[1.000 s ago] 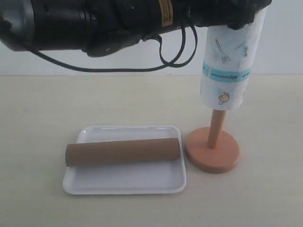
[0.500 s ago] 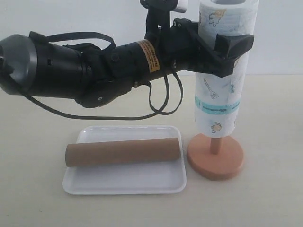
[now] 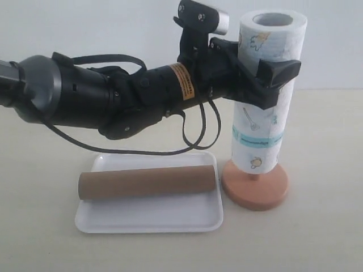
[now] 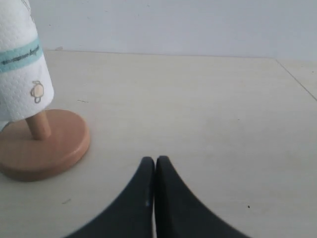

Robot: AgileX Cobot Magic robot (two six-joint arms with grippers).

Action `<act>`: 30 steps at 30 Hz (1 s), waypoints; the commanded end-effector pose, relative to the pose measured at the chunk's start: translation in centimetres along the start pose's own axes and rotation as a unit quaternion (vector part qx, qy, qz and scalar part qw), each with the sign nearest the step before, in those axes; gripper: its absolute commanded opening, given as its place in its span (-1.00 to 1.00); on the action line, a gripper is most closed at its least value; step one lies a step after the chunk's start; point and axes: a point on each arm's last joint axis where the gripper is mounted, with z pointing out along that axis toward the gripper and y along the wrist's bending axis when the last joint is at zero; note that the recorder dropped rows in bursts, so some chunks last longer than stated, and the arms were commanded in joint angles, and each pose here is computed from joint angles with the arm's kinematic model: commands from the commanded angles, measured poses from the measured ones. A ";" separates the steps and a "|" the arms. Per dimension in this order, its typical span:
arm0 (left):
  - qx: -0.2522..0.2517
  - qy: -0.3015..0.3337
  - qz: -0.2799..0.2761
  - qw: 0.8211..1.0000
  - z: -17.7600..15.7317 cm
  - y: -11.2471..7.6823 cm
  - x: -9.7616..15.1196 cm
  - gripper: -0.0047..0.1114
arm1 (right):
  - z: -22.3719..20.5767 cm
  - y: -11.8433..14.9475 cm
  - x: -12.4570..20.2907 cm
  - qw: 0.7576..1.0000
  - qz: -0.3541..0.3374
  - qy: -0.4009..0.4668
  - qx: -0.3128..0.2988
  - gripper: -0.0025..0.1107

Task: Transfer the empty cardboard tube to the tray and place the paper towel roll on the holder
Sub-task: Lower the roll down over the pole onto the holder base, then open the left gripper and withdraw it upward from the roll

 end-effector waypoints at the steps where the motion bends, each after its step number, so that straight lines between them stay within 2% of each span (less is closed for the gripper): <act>1: 0.007 -0.003 -0.011 1.000 0.5 0.0 1.7 -0.85 | 0.0 0.0 -0.1 1.000 0.000 -0.007 0.002 -0.96; 4: 0.011 -0.002 -0.015 1.000 0.7 0.0 2.6 -0.83 | 0.0 0.0 -0.1 1.000 0.000 -0.007 0.002 -0.96; 6: 0.010 0.005 -0.020 1.000 0.7 0.1 3.0 -0.70 | 0.0 0.0 -0.1 1.000 0.000 -0.007 0.002 -0.96; 9: 0.005 0.014 -0.054 0.998 0.7 0.2 3.2 -0.28 | 0.0 0.0 -0.1 1.000 0.000 -0.007 0.002 -0.96; 13: 0.016 -0.014 -0.070 0.997 0.7 0.0 2.7 0.59 | 0.0 0.0 -0.1 1.000 0.000 -0.007 0.002 -0.96; 14: 0.021 -0.027 -0.071 0.997 0.7 -0.1 2.4 0.74 | 0.0 0.0 -0.1 1.000 0.000 -0.007 0.002 -0.96; 16: 0.033 -0.049 -0.071 0.996 0.7 -0.2 2.0 0.91 | 0.0 0.0 -0.1 1.000 0.000 -0.007 0.002 -0.96; 17: 0.037 -0.057 -0.071 0.995 0.7 -0.3 1.9 0.97 | 0.0 0.0 -0.1 1.000 0.000 -0.007 0.002 -0.96; 24: 0.037 -0.061 -0.071 0.995 0.6 -0.3 1.7 0.97 | 0.0 0.0 -0.1 1.000 0.000 -0.007 0.002 -0.96; 26: 0.037 -0.066 -0.055 0.996 0.5 -0.4 1.2 0.97 | 0.0 0.0 -0.1 1.000 0.000 -0.007 0.002 -0.96; 30: 0.036 -0.094 -0.003 0.995 -0.1 -0.7 -1.2 0.97 | 0.0 0.0 -0.1 1.000 0.000 -0.007 0.002 -0.96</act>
